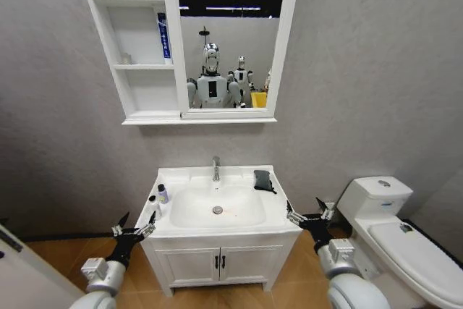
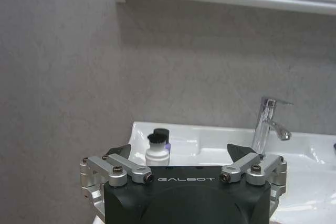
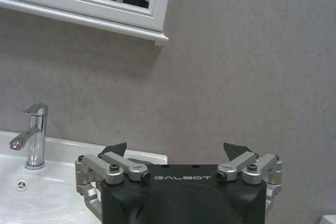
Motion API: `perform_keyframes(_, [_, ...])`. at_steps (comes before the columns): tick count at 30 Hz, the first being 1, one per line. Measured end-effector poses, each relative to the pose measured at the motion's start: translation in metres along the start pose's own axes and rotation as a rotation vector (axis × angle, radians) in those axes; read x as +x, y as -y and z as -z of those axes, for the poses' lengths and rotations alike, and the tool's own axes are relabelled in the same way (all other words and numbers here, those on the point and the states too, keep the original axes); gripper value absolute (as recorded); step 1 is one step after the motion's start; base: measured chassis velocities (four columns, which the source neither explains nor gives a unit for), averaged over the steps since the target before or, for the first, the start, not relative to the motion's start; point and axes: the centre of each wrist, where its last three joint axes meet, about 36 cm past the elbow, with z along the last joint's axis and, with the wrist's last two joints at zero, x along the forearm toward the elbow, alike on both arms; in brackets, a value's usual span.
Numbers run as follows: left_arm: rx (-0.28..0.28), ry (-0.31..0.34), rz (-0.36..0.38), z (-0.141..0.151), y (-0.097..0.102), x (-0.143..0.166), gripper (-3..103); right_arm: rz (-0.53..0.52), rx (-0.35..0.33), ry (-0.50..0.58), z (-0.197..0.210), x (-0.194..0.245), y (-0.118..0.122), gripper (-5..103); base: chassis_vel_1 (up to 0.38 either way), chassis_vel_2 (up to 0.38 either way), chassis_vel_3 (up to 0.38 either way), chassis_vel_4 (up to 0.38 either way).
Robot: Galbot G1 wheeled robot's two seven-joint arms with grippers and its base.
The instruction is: Move facial cleanser and shampoo from washbasin to cabinet, then wipe washbasin with towel.
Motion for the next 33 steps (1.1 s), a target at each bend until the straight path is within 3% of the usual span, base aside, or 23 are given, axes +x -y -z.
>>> perform_keyframes(8, [0.001,-0.057,0.005,-0.034,-0.018,-0.035,100,-0.02,-0.006,0.015,0.004,-0.003,0.006,100,0.0,0.0,0.0,0.0])
perform_keyframes(18, [0.016,-0.056,0.039,-0.045,-0.048,-0.106,100,-0.04,-0.004,0.029,0.004,-0.008,0.012,100,0.0,0.0,0.0,0.0])
perform_keyframes(28, [0.018,-0.039,0.023,-0.052,-0.054,-0.134,101,-0.067,0.015,0.027,0.004,-0.005,0.02,100,0.0,0.0,0.0,0.0])
perform_keyframes(29, [0.021,-0.041,0.022,-0.054,-0.053,-0.133,93,-0.068,0.017,0.026,0.004,-0.004,0.021,100,0.0,0.0,0.0,0.0])
perform_keyframes(30, [0.021,-0.042,0.022,-0.054,-0.053,-0.132,93,-0.067,0.017,0.026,0.004,-0.004,0.021,100,0.0,0.0,0.0,0.0])
perform_keyframes(31, [0.021,-0.045,0.021,-0.056,-0.052,-0.128,82,-0.067,0.017,0.028,0.005,-0.004,0.02,100,0.0,0.0,0.0,0.0])
perform_keyframes(33, [0.02,-0.048,0.021,-0.056,-0.052,-0.125,82,-0.066,0.015,0.03,0.005,-0.005,0.02,100,0.0,0.0,0.0,0.0])
